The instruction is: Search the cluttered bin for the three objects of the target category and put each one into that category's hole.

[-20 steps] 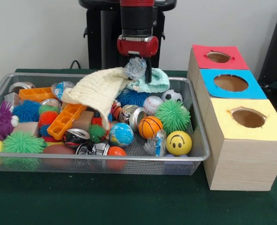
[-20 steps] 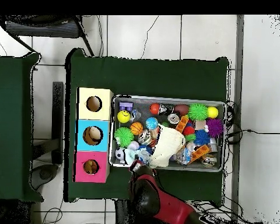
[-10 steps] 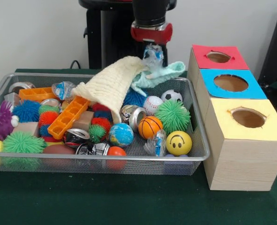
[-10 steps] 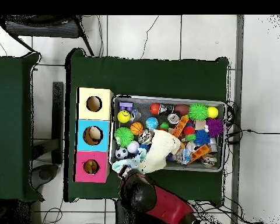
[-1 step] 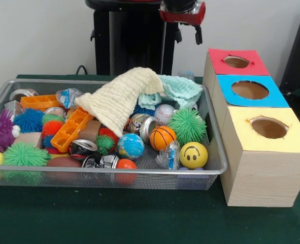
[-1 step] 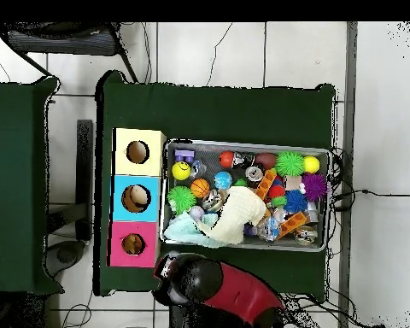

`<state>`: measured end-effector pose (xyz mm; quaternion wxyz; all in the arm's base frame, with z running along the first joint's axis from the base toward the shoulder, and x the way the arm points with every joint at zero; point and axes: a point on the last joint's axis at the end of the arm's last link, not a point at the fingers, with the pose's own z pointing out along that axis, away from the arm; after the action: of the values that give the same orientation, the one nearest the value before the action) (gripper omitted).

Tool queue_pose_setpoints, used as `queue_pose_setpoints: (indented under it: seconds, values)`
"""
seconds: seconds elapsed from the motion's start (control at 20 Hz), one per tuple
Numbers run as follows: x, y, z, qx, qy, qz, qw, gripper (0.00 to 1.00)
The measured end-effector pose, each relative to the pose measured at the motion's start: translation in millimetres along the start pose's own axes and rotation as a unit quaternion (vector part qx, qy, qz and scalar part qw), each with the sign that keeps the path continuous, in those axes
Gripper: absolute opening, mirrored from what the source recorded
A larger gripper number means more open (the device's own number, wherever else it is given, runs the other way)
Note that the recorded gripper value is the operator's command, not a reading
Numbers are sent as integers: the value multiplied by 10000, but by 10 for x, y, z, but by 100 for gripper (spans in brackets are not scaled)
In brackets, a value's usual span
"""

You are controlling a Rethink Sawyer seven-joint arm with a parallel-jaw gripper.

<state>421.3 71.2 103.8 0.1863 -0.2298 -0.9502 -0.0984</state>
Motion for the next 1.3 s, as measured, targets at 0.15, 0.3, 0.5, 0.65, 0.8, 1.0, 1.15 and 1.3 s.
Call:
queue_pose_setpoints:
  seconds: [0.15, 0.3, 0.5, 0.65, 0.8, 1.0, 1.15, 1.3]
  values:
    - [-74, 16, -79, 3, -13, 3, 10000, 100]
    - [-260, 17, -216, -8, -231, 43, 9997, 100]
    - [-413, -1, -362, -13, -476, 94, 9988, 100]
    - [-498, -15, -467, -9, -643, 127, 9979, 100]
    - [-509, -24, -552, 10, -764, 139, 9970, 100]
    - [-487, -19, -627, 51, -884, 136, 9960, 100]
    - [-480, -9, -666, 92, -1012, 129, 9947, 100]
    - [-508, 21, -697, 145, -1226, 99, 9923, 100]
